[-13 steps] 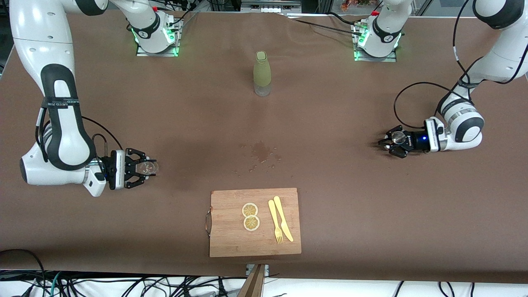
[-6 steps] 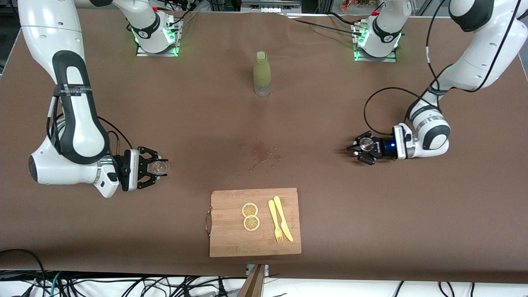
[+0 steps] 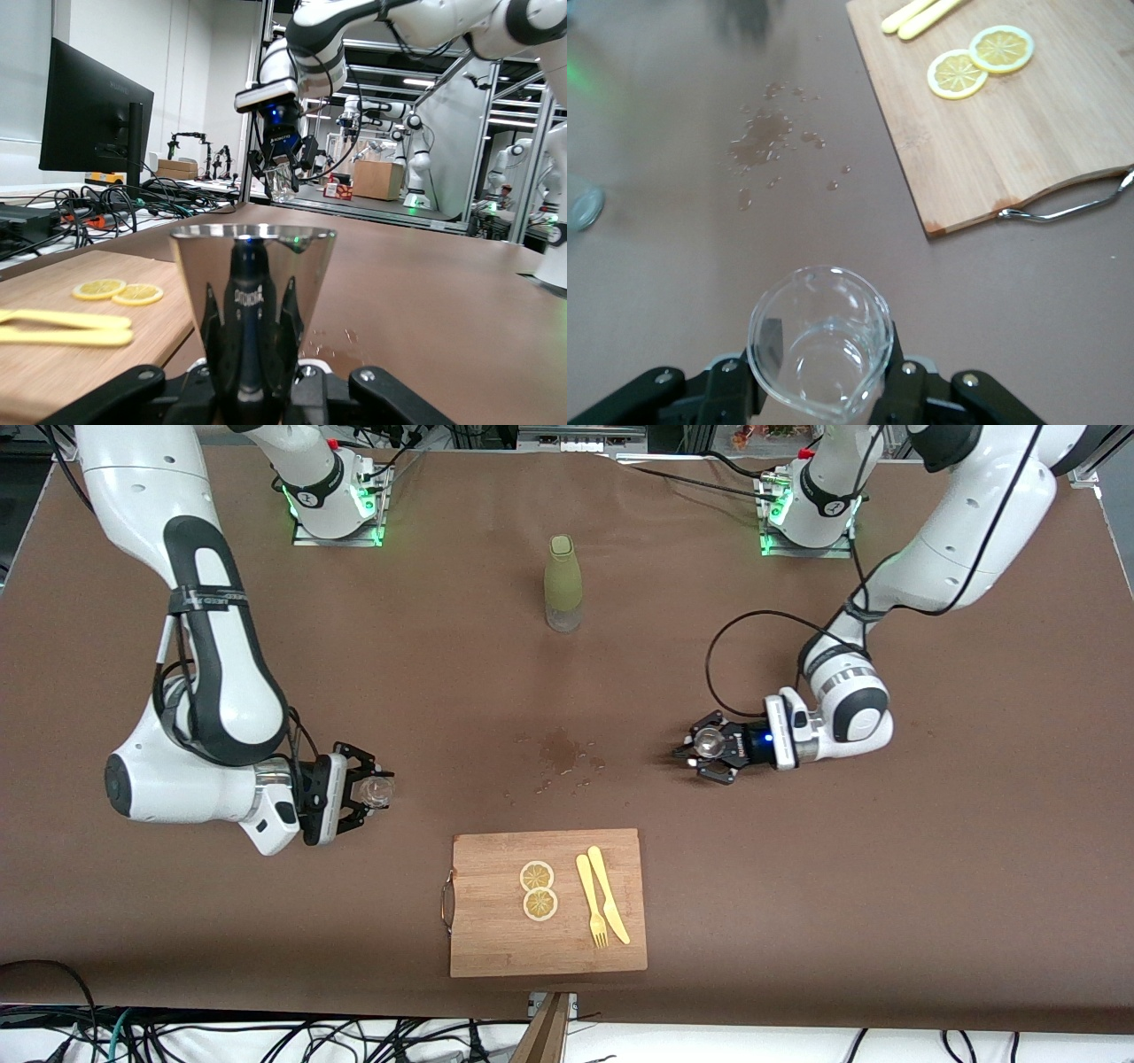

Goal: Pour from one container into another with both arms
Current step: 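Carry the beaker and the jigger toward each other above the table center, then tilt the beaker with the right gripper over the jigger's open cup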

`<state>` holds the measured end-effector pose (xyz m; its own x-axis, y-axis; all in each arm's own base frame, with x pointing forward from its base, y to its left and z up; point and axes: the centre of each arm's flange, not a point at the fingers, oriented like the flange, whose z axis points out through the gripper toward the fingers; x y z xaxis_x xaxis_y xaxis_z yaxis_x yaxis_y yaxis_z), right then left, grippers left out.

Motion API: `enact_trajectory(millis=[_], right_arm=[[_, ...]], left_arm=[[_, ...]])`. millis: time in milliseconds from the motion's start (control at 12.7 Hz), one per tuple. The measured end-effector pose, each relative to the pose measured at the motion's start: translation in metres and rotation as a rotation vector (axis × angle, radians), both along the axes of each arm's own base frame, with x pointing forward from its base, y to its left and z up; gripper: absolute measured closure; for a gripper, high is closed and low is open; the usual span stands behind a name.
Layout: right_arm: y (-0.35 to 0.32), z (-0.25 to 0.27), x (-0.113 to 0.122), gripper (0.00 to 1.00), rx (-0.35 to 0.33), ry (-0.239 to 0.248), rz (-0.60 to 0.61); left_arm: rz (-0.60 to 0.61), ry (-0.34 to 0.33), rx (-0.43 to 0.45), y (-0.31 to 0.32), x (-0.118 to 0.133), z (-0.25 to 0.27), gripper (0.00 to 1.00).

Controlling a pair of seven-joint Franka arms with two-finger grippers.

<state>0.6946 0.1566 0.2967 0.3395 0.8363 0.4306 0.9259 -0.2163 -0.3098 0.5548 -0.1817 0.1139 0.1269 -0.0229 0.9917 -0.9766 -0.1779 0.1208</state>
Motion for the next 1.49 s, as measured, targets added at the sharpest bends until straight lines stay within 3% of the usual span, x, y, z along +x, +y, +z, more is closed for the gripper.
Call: enact_trajectory(millis=[393,707,1493], right_arm=[[0.061,0.009,-0.008,0.51,-0.16,0.028,-0.087],[0.115,0.023,-0.022,0.51,-0.315,0.011,-0.112],[0.212,0.04,-0.069,0.51,-0.534,-0.05,-0.076]], left_arm=[[0.053,-0.034,-0.021,-0.088,-0.016,0.009,0.91],[0.056,-0.047,-0.001,-0.124,-0.019,0.015,0.91],[0.16,-0.019,0.023,-0.212,-0.014,0.001,0.91]])
